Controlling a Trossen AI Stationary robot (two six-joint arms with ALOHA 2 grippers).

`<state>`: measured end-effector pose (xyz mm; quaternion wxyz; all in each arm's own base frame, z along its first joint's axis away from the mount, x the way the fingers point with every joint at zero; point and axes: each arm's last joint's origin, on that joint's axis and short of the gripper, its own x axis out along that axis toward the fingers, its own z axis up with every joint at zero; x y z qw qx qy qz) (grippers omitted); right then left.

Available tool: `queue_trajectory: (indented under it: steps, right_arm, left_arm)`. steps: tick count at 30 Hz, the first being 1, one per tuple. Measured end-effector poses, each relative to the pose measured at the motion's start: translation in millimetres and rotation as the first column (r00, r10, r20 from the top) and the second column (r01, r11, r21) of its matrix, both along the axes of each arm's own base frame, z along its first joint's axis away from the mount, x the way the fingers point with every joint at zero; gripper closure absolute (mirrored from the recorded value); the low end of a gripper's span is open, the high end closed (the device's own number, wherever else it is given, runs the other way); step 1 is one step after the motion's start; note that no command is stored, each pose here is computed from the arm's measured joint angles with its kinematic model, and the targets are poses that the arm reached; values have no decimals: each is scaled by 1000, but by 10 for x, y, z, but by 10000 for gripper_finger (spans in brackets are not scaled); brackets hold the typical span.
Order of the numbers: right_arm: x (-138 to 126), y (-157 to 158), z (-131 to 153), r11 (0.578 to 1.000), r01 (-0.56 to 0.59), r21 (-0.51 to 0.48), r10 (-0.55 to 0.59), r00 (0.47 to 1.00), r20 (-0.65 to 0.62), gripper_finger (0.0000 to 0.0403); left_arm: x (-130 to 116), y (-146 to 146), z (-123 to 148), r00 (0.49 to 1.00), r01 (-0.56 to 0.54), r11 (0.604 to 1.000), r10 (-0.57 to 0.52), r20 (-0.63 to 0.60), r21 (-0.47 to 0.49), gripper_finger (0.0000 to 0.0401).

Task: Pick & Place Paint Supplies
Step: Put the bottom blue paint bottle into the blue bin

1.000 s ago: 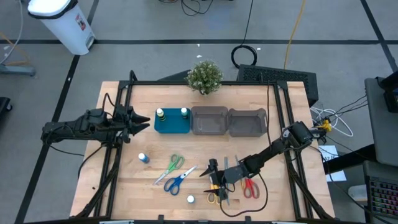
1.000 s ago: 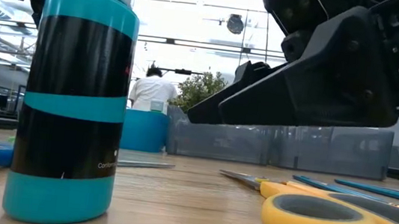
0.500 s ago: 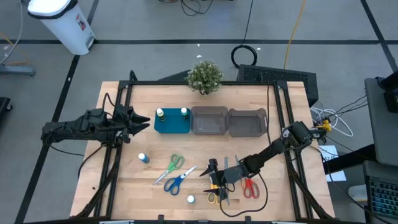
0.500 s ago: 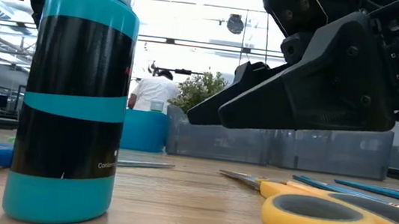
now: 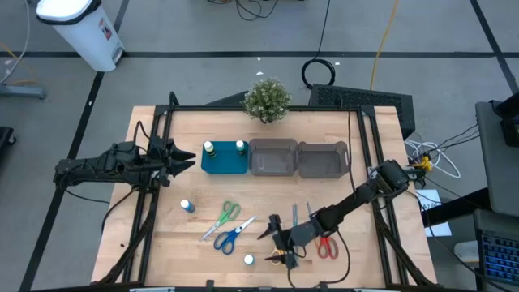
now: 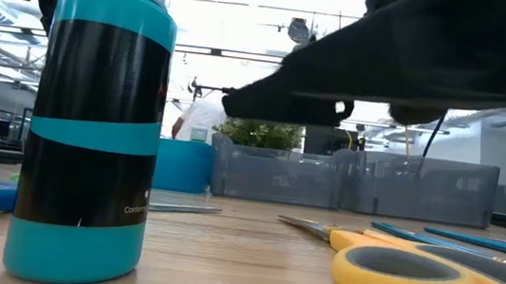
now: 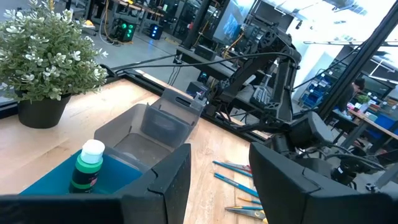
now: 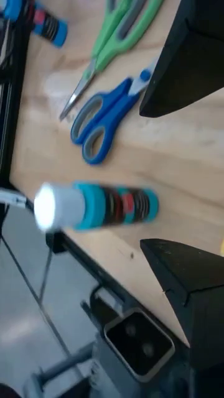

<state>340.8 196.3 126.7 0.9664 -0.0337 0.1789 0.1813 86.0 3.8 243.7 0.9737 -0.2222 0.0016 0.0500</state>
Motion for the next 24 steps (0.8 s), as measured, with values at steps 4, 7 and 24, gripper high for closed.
queue_trajectory:
  steps: [4, 7, 24]
  right_arm:
    - [11, 60, -36, 1000, -16, -20, 16, 1000, 0, 77]
    - [74, 85, -119, 1000, -12, -23, 12, 1000, -7, 77]
    - [478, 166, -452, 995, 12, 96, -9, 999, -31, 78]
  left_arm:
    - [0, 0, 0, 1000, 0, 1000, 0, 0, 0, 231]
    - [0, 0, 0, 1000, 0, 1000, 0, 0, 0, 231]
    - [0, 0, -1, 1000, 0, 1000, 0, -1, 0, 231]
